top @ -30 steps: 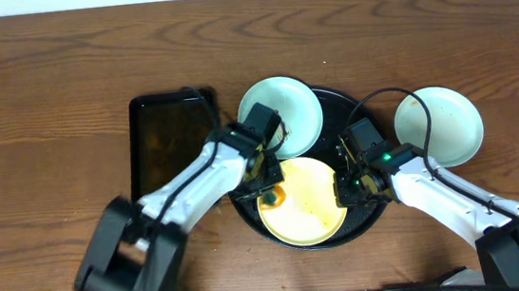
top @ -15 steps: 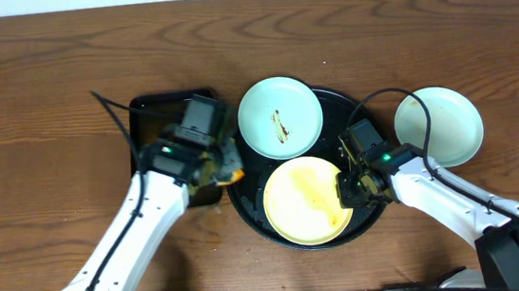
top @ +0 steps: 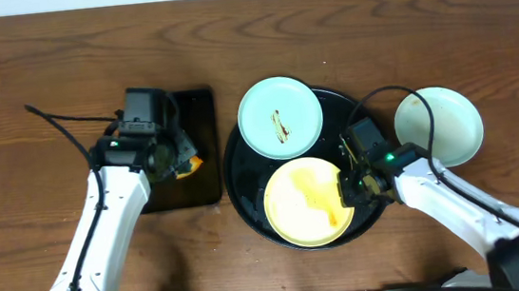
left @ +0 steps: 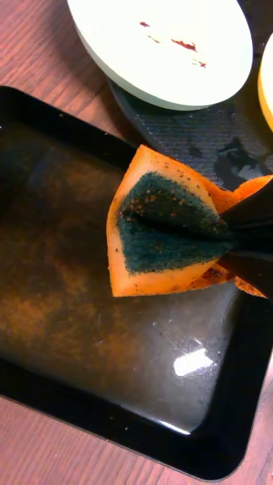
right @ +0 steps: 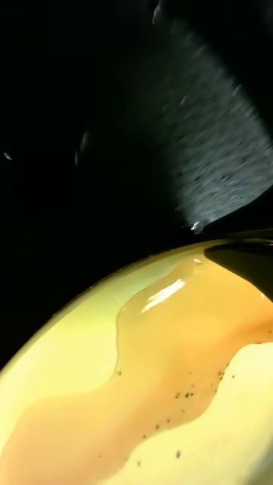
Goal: Clean dirty plates on tray and stack at the side
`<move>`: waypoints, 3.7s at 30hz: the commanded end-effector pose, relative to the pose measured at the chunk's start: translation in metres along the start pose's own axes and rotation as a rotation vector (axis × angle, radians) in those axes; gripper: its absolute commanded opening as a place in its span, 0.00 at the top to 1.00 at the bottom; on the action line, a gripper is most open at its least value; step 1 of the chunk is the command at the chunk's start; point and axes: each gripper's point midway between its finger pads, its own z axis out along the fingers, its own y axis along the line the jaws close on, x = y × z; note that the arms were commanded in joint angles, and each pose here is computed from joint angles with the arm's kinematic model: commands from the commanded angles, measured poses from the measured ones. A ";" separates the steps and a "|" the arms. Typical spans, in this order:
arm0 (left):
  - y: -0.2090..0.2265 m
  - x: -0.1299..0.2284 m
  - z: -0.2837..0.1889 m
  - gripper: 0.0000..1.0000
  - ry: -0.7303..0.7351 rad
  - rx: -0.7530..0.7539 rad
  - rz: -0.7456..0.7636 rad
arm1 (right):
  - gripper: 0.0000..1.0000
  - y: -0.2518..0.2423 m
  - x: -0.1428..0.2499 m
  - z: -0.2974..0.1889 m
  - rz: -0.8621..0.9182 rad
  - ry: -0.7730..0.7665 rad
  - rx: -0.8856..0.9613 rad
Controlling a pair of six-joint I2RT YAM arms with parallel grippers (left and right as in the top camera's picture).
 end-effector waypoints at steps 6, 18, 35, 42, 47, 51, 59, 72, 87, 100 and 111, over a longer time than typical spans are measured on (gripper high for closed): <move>0.000 -0.003 -0.001 0.92 0.000 0.019 0.010 | 0.99 -0.015 -0.055 -0.068 -0.097 -0.313 0.163; 0.000 -0.003 -0.001 0.93 -0.002 0.020 0.010 | 0.99 -0.028 -0.115 -0.151 -0.370 -0.681 0.495; 0.000 -0.004 -0.001 0.92 -0.004 0.022 0.010 | 0.99 0.012 -0.115 -0.202 -0.604 -0.843 0.806; 0.000 -0.004 -0.001 0.92 -0.004 0.022 0.010 | 0.99 0.012 -0.115 -0.202 -0.586 -0.850 0.797; 0.000 -0.004 -0.001 0.92 -0.004 0.021 0.010 | 0.99 0.002 -0.116 -0.199 -0.439 -0.874 0.737; 0.000 -0.004 -0.001 0.92 -0.003 0.021 0.010 | 0.99 -0.030 -0.125 -0.194 -0.245 -0.867 0.666; 0.000 -0.004 -0.001 0.92 -0.003 0.021 0.010 | 0.99 -0.120 -0.136 -0.192 0.081 -0.815 0.628; 0.000 -0.003 -0.001 0.93 -0.002 0.021 0.010 | 0.99 -0.244 -0.110 -0.149 0.553 -0.644 0.613; 0.000 -0.003 -0.001 0.92 -0.002 0.021 0.010 | 0.68 -0.216 -0.133 -0.104 0.509 -0.587 0.278; 0.000 -0.003 -0.001 0.92 -0.003 0.021 0.022 | 0.52 -0.021 -0.151 -0.104 -0.089 -0.568 -0.318; 0.000 -0.003 -0.001 0.92 -0.003 0.021 0.022 | 0.55 0.034 -0.148 -0.027 -0.113 -0.445 -0.270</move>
